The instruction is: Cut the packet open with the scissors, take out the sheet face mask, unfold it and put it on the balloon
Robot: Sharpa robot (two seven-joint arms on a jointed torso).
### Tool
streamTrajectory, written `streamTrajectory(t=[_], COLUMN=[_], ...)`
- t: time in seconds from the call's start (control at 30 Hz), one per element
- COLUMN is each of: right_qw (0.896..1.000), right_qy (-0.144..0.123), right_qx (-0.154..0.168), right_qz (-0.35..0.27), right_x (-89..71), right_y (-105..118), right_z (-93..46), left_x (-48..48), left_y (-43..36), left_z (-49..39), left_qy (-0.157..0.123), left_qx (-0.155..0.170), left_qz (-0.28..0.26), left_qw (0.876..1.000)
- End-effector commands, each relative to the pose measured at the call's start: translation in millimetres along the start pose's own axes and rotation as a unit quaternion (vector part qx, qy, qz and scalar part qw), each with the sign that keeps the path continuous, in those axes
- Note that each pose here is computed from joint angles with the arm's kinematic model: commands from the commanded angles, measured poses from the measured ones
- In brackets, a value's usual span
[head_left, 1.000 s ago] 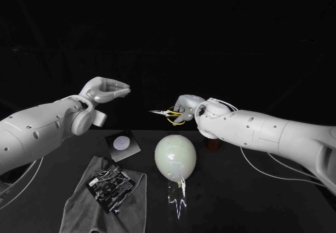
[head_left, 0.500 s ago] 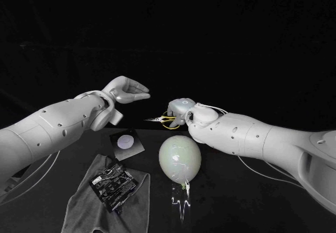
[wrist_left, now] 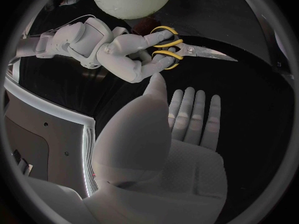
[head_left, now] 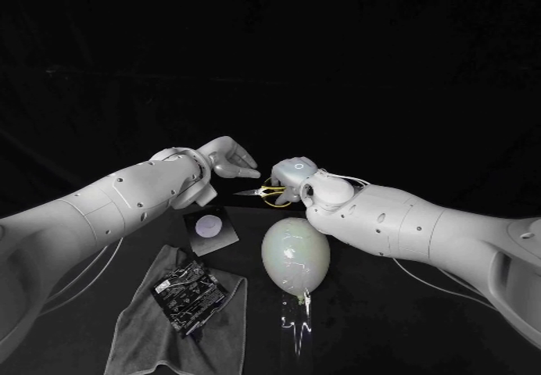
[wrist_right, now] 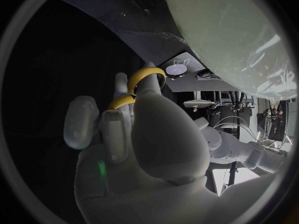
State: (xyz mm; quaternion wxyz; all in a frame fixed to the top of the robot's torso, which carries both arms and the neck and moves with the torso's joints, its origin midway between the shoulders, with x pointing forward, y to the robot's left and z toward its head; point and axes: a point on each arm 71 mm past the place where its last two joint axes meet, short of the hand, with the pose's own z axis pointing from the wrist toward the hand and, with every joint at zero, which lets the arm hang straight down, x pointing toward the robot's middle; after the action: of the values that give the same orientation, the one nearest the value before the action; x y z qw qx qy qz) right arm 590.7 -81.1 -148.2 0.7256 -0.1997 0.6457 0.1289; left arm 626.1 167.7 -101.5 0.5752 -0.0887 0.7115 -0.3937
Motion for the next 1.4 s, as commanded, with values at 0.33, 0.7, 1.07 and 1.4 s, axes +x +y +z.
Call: streamTrajectory(t=[0.33,0.7,1.07,1.4], right_qw=[1.0,1.0,0.998,0.998], right_qy=[-0.024,-0.025,-0.049,-0.06], right_qx=[-0.008,-0.01,-0.027,-0.037], right_qz=[-0.015,-0.016,-0.006,-0.002], right_x=[-4.5,-4.6,-8.8,-11.2], right_y=[2.7,2.3,8.8,11.9], right_z=[-2.7,-2.8,-5.0,-6.6], left_x=[20.6,26.8,30.5,34.7], left_y=[4.6,3.4,1.9,-1.5], left_z=[2.8,3.2,3.7,4.9], left_qy=[0.059,0.077,0.092,0.103], left_qx=[-0.038,-0.039,-0.038,-0.034], left_qz=[0.012,-0.003,-0.006,-0.007], left_qw=[0.997,0.996,0.995,0.994])
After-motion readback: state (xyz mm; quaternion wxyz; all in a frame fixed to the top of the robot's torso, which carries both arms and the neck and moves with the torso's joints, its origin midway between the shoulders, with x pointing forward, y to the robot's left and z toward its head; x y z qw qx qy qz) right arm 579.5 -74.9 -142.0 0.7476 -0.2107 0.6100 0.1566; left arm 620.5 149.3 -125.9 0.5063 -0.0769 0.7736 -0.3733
